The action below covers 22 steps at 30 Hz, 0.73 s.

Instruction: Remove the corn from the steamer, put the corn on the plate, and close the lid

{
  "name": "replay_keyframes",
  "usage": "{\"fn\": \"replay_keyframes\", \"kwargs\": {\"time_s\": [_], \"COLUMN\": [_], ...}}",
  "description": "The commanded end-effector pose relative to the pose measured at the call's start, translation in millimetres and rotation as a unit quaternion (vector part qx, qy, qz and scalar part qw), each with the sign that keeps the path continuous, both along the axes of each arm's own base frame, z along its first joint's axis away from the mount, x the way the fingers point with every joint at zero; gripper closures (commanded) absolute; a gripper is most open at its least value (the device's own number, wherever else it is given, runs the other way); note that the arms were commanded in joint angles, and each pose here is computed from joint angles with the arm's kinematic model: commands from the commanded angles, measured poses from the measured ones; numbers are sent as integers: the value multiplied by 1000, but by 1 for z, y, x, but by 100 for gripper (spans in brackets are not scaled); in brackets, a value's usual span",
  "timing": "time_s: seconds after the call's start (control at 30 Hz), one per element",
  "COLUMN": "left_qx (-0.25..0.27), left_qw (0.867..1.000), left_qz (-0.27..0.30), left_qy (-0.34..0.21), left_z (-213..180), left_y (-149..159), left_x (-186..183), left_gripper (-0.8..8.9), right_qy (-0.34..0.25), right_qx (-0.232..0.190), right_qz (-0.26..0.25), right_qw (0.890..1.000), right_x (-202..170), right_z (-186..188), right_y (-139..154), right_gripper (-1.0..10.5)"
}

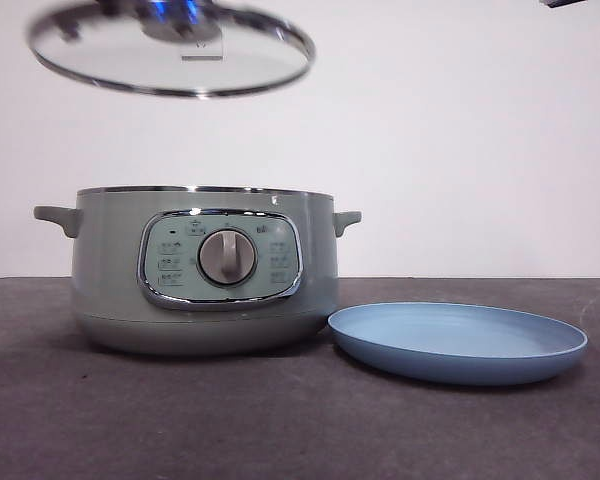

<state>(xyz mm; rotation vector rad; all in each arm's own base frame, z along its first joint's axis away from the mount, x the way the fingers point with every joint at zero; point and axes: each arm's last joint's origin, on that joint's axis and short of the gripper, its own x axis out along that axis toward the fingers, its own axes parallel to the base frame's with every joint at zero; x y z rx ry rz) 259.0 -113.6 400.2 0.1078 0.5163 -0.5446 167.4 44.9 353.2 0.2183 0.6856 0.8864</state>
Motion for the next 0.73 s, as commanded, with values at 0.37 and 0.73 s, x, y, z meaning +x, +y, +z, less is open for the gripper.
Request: {"fn": "replay_keyframes", "kwargs": {"time_s": [0.37,0.73], "left_qx": [-19,-25], "left_qw": [997,997], "left_qz": [11,22], "left_qy": [-79,-75], "left_z": [48,15], "left_y": [45,70], "left_x": [-90,-155], "left_gripper": [822,822], "right_qy": [-34,-46], "right_qx": [-13,28], "right_qz": [-17,-21], "right_qw": [999,998], "right_x": [5,29], "right_z": [4,7], "right_y": [0,18], "right_gripper": [469,464]}}
